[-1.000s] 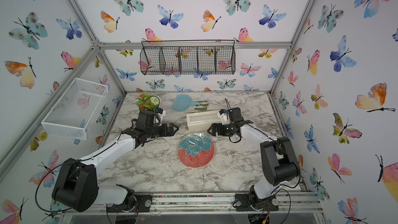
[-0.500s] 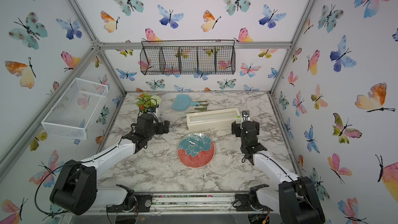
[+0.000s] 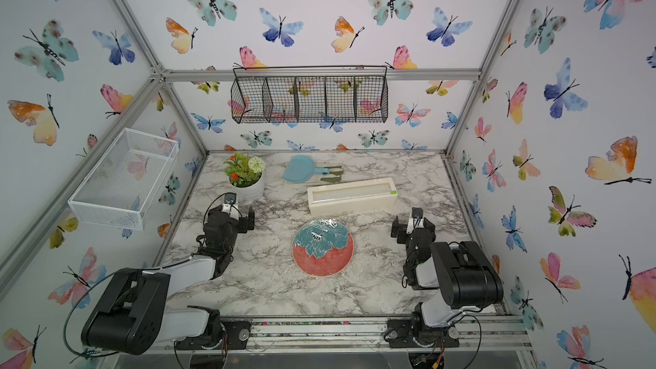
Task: Wrap the plate with plastic wrap
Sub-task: Reset both arms
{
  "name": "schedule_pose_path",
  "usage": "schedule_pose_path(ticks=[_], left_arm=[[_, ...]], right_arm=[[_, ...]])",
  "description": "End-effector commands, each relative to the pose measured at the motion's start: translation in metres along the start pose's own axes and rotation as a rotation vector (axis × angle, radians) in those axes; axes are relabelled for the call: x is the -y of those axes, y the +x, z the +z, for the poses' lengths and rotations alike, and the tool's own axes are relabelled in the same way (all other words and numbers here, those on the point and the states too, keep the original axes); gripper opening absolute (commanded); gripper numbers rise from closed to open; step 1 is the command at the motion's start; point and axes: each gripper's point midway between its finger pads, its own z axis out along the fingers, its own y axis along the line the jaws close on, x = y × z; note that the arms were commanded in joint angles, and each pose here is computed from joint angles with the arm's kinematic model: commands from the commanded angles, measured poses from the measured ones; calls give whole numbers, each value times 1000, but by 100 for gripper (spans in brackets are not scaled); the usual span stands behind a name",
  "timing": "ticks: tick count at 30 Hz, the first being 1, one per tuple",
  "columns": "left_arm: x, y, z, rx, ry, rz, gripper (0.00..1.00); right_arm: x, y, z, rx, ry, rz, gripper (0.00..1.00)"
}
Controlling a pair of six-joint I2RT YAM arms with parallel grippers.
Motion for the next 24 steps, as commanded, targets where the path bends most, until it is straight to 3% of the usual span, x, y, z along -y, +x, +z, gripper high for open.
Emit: schedule_pose_path(ticks=[1, 3, 5, 9, 11, 13, 18, 24], left_arm=[[-3, -31, -6, 129, 38, -74, 98], [-4, -25, -9, 106, 37, -70, 98], [-5, -8, -17, 62, 38, -102, 98], [-7, 6, -42, 206, 42, -124, 98], [-20, 24, -39, 173, -14, -174, 98], [-13, 14, -36, 238, 34, -134, 98], [-12, 28, -13, 76, 21, -144, 98], [-12, 23, -16, 135, 28, -139, 98]], right_arm=[[-20, -22, 15, 52, -116, -30, 98], [-18, -15, 15, 1, -105, -34, 98], [-18, -22, 14, 60, -105, -24, 98], [-18, -15, 18, -3, -101, -26, 98], [-18, -19, 17, 31, -101, -26, 98], [-18, -19, 16, 28, -100, -28, 98], [-18, -17, 18, 13, -99, -28, 98], [-18, -16, 21, 2, -97, -26, 98]])
